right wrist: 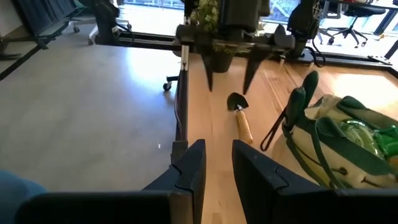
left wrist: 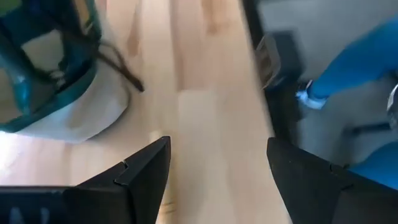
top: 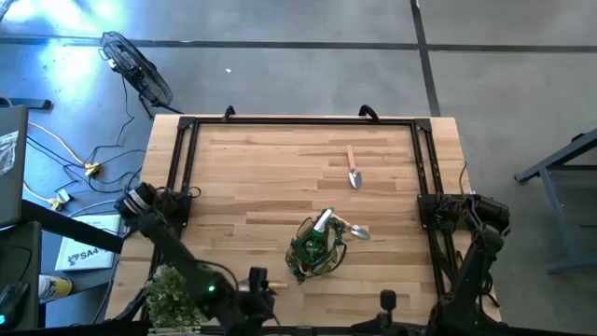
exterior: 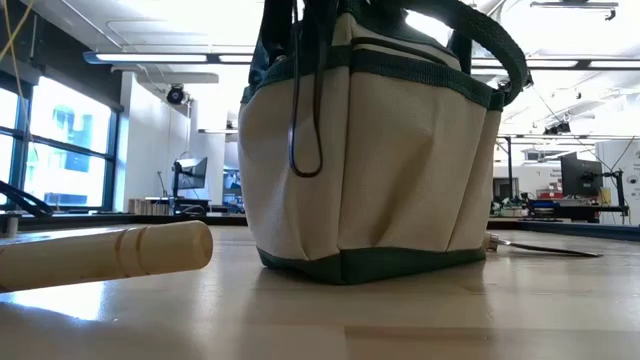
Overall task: Pick & Place Garden tools in Gardening bag
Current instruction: Put the bottom trowel into the gardening bag
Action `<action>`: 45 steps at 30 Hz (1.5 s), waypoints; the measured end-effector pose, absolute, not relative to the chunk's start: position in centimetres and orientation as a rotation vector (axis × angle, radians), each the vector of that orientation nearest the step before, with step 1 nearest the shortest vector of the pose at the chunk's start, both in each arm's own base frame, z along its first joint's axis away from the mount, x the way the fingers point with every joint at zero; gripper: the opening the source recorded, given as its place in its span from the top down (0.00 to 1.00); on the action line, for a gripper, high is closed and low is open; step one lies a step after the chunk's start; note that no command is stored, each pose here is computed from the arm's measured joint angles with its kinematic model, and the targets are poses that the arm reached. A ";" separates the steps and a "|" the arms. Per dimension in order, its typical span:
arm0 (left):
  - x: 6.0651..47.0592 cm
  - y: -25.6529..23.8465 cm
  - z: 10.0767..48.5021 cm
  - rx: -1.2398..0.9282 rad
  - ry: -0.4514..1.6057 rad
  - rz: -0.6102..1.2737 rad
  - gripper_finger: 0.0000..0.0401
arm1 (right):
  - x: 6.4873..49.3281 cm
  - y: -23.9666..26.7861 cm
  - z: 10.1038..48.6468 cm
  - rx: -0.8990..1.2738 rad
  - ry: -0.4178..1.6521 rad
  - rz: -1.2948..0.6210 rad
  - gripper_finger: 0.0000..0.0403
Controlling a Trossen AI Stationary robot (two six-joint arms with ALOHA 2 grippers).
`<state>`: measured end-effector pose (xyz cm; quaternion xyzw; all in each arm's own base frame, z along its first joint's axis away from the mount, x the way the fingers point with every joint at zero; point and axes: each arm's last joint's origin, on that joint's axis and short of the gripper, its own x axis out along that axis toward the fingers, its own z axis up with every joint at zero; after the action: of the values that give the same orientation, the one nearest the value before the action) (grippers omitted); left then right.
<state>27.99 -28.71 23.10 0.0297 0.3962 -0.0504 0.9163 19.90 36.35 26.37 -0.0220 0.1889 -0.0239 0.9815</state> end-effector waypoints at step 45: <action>32.5 -24.4 15.5 0.026 1.138 0.088 0.45 | 20.0 35.2 23.6 -0.025 0.408 -0.098 0.83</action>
<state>32.46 -24.37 15.54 0.0125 0.5386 0.0417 0.8415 20.00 35.24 23.55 -0.0123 0.2024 -0.0485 0.9780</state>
